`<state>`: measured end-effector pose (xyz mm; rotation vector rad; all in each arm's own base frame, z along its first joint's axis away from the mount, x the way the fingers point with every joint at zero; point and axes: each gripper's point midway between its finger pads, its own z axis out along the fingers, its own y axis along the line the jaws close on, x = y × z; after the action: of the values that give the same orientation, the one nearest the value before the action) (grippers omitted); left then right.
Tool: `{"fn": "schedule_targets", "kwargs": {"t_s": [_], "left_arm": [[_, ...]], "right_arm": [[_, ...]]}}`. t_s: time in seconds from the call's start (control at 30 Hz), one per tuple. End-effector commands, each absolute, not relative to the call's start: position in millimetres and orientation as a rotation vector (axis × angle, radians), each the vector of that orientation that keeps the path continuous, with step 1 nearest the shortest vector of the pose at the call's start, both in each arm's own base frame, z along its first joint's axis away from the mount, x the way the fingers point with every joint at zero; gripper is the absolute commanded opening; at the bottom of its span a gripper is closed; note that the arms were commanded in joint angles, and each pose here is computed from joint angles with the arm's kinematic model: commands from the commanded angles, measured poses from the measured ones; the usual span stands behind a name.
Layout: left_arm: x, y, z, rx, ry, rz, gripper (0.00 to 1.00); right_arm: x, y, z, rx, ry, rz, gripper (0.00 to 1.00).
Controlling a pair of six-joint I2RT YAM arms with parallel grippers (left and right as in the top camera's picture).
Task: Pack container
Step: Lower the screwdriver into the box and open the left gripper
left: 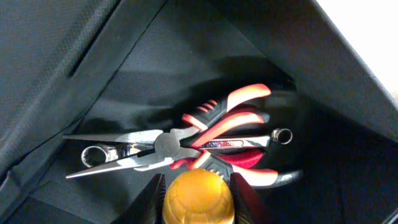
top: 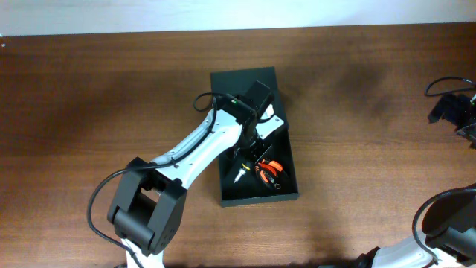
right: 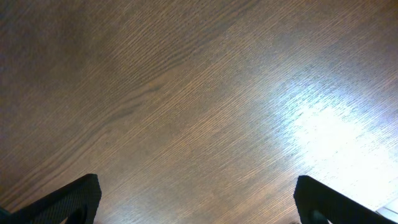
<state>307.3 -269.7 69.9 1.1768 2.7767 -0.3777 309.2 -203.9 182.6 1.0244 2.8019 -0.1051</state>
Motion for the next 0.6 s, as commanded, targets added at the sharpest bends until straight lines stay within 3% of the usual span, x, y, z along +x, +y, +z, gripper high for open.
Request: {"fn": "schedule_targets", "kwargs": {"t_s": [0.0, 0.23, 0.57], "left_arm": [[306.2, -270.0, 64.1, 1.166, 2.792, -0.374, 0.31], [311.1, -273.4, 66.2, 1.16, 2.769, -0.379, 0.33], [314.9, -276.0, 70.9, 1.156, 2.753, -0.382, 0.5]], "right_arm": [[309.4, -201.9, 182.6, 1.03, 2.799, -0.102, 0.99], [309.4, -201.9, 182.6, 1.03, 2.799, -0.101, 0.99], [309.4, -201.9, 182.6, 1.03, 2.799, -0.102, 0.99]]}}
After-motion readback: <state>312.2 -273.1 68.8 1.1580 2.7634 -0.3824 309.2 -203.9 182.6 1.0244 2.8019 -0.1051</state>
